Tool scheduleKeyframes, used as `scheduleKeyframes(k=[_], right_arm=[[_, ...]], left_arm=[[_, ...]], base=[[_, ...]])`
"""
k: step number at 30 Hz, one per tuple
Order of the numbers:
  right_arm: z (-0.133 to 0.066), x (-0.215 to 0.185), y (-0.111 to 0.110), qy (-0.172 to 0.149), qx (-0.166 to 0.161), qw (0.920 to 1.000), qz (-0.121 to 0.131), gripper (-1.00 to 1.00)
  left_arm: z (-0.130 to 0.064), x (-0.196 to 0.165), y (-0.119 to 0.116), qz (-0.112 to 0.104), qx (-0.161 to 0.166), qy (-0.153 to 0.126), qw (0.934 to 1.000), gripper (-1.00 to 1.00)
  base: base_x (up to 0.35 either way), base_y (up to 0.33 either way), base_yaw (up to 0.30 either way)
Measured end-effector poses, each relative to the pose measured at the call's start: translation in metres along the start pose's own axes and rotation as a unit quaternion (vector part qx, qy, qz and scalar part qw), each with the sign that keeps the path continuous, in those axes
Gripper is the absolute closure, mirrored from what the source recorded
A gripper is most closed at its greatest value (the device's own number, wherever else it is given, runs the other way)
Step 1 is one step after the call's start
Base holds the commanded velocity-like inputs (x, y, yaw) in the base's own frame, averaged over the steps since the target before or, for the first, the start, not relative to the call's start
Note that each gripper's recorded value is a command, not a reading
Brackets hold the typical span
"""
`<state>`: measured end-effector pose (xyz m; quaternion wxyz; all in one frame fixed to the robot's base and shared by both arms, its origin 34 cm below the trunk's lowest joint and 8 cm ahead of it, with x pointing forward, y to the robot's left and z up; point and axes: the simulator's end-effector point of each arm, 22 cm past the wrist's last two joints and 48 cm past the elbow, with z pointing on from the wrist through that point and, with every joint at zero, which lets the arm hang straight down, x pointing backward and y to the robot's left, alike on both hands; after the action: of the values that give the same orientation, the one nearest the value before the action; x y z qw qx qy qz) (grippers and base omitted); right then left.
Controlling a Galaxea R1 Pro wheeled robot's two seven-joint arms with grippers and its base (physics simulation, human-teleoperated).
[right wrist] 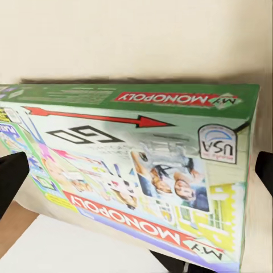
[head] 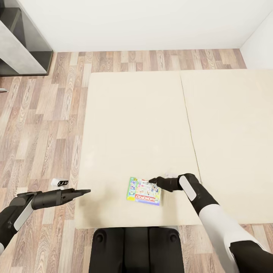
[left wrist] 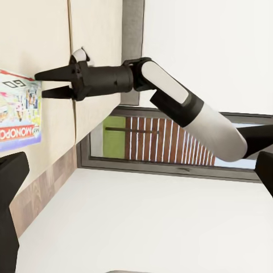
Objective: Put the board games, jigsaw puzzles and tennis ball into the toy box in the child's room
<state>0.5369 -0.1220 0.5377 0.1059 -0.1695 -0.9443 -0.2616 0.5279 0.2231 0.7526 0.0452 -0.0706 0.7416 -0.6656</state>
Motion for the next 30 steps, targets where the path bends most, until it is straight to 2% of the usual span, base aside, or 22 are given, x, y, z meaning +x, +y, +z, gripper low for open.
scheduleKeyframes(k=[30], right_arm=[[0.0035, 0.0057, 0.0026, 0.007, -0.001, 1.0000, 0.002, -1.00]], left_arm=[[0.0002, 0.0000, 0.0000, 0.000, 0.000, 0.000, 1.0000, -1.00]], base=[[0.000, 0.000, 0.000]])
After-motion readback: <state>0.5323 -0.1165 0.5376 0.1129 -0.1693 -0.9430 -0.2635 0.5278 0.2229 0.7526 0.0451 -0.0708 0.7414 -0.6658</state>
